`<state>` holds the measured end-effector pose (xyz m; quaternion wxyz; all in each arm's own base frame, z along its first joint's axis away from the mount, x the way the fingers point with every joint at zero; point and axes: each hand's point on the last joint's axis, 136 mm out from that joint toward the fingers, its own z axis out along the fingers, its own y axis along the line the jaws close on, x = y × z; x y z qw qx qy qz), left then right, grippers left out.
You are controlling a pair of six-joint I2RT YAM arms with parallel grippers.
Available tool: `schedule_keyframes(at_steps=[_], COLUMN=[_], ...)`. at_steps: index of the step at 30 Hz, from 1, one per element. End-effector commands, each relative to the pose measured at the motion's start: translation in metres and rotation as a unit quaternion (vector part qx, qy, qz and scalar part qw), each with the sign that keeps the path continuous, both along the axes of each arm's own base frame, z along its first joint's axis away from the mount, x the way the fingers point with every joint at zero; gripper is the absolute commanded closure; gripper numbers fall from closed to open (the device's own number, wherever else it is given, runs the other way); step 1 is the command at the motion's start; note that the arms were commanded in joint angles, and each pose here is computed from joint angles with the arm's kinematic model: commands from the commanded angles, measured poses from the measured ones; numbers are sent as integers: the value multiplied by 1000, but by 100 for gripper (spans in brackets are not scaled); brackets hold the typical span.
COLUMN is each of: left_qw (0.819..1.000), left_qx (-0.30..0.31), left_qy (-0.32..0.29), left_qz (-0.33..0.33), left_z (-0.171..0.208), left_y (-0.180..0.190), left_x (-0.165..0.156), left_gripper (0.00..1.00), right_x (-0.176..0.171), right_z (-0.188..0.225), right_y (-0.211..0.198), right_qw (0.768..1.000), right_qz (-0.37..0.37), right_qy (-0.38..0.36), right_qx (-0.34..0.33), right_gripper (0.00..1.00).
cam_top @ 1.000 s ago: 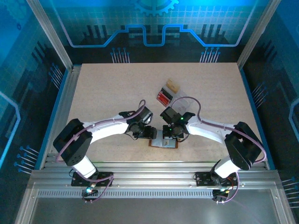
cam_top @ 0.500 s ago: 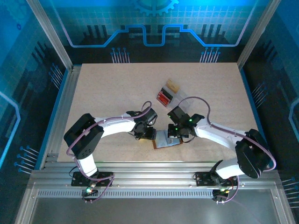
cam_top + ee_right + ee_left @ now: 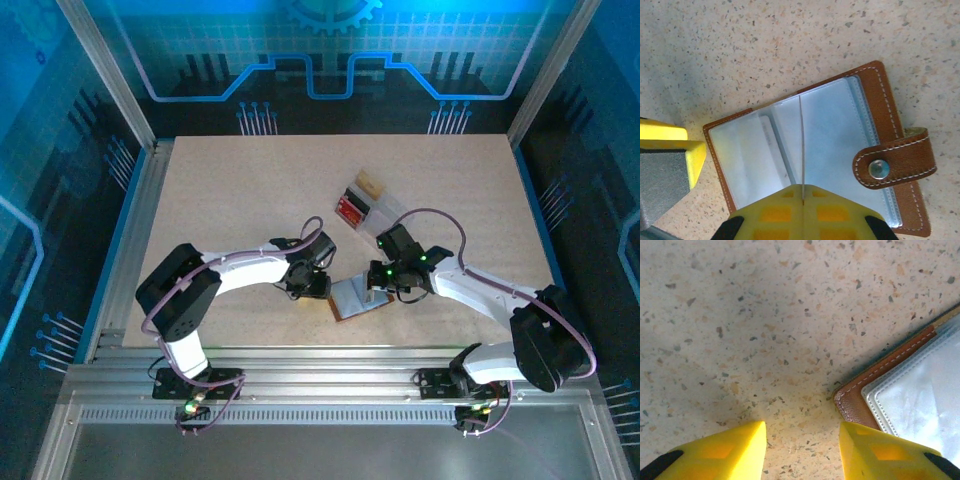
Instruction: Put the credit cards into the card holder
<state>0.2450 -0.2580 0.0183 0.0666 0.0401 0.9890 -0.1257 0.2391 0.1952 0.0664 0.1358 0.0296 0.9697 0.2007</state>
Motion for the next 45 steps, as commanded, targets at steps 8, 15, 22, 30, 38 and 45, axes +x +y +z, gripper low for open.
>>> schedule_keyframes(at_steps=[8,15,22,30,38,45], left_qw=[997,998,998,999,999,999], left_qx=[-81,-64,-54,-29,-18,-15], left_qy=[8,18,14,29,36,45], left_qz=[14,20,12,15,19,21], left_z=[33,21,13,-11,-20,-27], left_y=[-26,-23,-27,-22,-13,-10], left_x=[-4,-4,4,3,-5,-10], left_gripper=[71,76,80,86,88,88], right_x=[-16,-17,-17,-16,-4,2], right_z=[-27,-27,-18,-4,5,13], right_y=[8,18,11,6,1,2], right_qw=[999,999,1000,1000,999,994], right_qz=[-8,-26,-25,-15,-24,-51], right_qy=[38,30,14,-4,-22,-47], right_qx=[13,21,4,-8,13,90], right_gripper=[100,100,100,100,100,100])
